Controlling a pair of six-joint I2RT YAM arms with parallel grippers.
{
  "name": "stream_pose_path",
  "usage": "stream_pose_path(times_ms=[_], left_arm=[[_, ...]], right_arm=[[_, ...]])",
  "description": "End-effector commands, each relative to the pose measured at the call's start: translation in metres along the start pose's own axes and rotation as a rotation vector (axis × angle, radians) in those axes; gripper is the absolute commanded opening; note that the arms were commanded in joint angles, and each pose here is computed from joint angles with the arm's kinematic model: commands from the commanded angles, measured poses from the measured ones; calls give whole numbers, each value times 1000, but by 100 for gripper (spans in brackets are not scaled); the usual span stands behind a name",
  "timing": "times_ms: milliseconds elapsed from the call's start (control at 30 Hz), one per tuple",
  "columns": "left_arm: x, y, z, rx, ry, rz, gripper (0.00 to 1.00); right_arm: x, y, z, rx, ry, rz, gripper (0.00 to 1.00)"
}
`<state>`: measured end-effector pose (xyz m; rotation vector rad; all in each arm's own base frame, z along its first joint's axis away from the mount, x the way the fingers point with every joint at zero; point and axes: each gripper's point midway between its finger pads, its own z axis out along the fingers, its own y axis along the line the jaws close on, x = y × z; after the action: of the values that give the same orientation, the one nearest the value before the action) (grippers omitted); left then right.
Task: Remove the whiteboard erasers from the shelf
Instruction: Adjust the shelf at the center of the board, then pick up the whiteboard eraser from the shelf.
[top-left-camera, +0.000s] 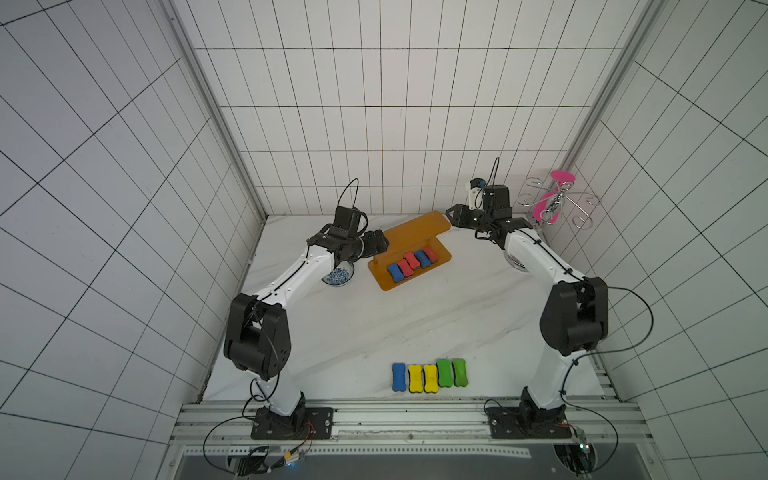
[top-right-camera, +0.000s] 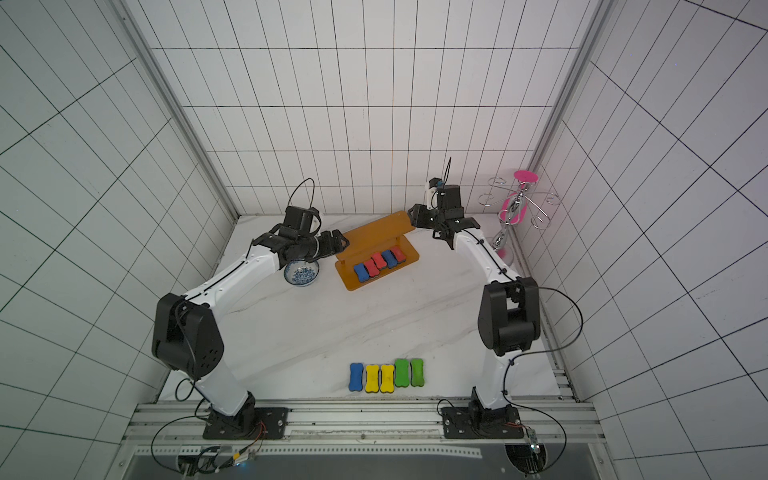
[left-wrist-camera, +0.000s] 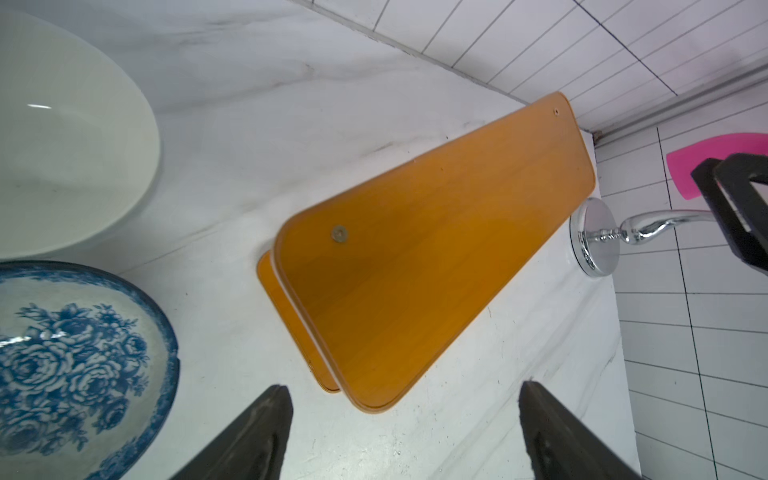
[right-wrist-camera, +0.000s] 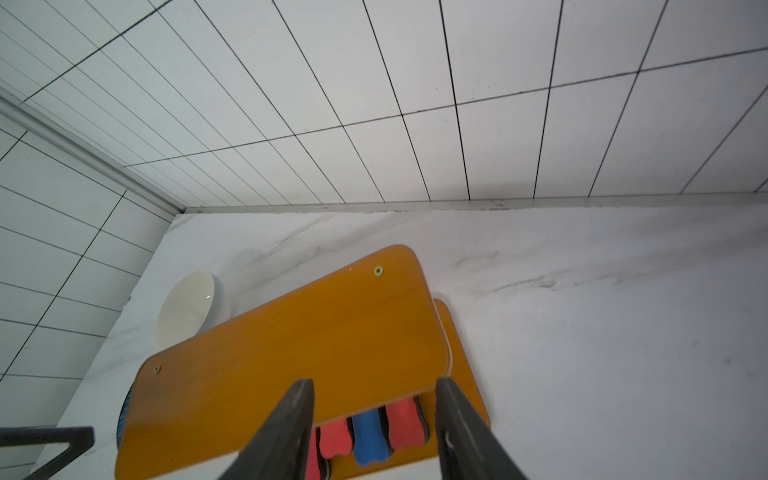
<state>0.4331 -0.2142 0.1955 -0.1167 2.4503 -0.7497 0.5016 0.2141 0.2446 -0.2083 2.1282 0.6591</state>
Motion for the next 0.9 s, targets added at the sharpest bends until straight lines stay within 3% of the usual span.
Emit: stream_pose_path(times_ms=[0,333,867], left_arm=[[8,0,9,27,44,19,88],[14,11,15,3,74,-10,88],[13,24,19,-37,94,-47,85]], right_arm=[[49,-3,6,-65,53,39,48],[116,-18,37,-151,117,138,39],[131,-55,87,-155,135,231,40]])
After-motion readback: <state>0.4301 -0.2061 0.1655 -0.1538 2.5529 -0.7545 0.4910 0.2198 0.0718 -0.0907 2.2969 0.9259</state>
